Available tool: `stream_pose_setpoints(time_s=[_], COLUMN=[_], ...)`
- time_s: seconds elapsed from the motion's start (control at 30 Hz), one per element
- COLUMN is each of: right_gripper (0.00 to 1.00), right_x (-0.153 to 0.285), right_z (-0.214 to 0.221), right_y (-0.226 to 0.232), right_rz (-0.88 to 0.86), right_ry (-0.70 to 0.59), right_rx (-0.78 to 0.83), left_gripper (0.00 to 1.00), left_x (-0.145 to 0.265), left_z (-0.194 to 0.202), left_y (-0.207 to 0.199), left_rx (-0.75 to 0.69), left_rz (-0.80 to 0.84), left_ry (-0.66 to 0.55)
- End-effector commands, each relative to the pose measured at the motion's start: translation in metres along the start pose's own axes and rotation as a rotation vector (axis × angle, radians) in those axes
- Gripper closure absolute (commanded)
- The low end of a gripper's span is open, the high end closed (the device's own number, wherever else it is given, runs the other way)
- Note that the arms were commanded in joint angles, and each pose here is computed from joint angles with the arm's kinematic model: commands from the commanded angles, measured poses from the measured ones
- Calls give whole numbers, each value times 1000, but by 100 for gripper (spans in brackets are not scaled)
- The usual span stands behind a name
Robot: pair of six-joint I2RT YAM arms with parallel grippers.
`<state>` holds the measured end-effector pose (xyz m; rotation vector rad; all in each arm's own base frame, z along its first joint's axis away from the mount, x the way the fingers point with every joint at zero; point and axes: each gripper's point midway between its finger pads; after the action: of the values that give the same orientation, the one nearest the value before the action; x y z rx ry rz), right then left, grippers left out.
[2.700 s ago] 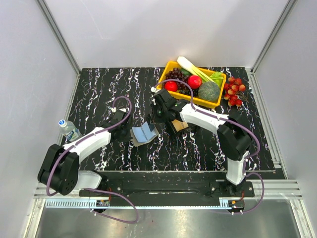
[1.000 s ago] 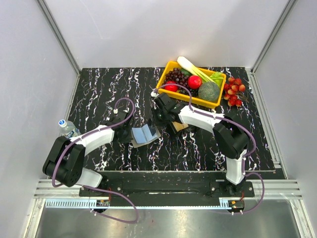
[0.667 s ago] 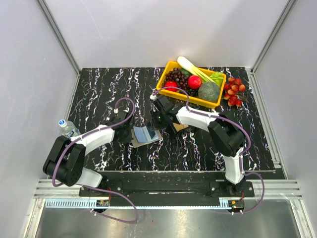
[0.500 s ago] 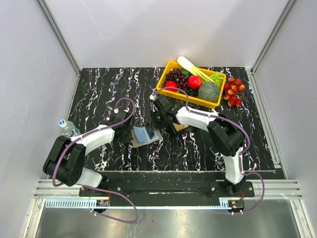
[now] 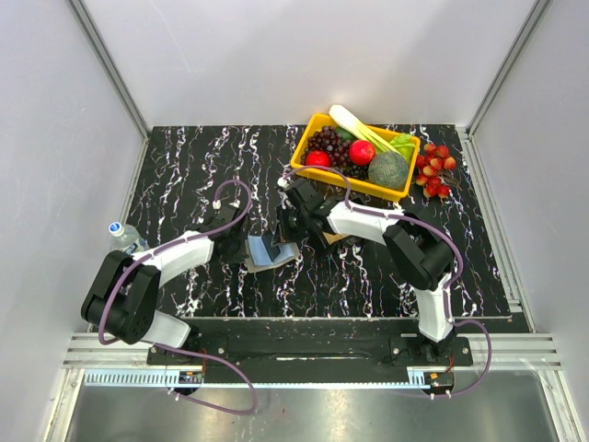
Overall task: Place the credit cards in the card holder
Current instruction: Insert the credit card into the card holder.
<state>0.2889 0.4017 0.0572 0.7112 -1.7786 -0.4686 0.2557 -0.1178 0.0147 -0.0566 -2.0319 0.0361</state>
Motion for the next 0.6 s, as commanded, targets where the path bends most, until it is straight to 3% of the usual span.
stream_pose_setpoints(time_s=[0.0,0.03,0.13,0.3,0.57], right_gripper=[100,100,100,100,100], right_x=[-10,-10,-12,-20,-20], right_z=[0,1,0,7,6], right_y=[6,6,0,-14,-17], right_rz=[-39,-37,-13,29,43], right_ry=[0,-1,-18,0,-10], right_rx=[-26,-30,-40,-69,-72], left_gripper=[100,98,75,55,48], left_x=[-1,1,6,14,15], left_z=[-14,-15,-19,-16,-15], left_y=[-7,-7,-8,-19,-37], left_rx=[12,24,55,125,222], left_rz=[20,19,38,124,243], left_ry=[-51,-60,-95,-138,-163])
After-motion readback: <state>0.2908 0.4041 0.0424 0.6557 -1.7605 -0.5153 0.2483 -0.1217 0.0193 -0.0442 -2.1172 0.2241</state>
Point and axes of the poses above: each gripper's point midway between its finger pads, its own x axis back along the fingers, its own y axis along the line the jaws close on, z = x × y, and after that the axes turned 9 degrees about -x, right-handed
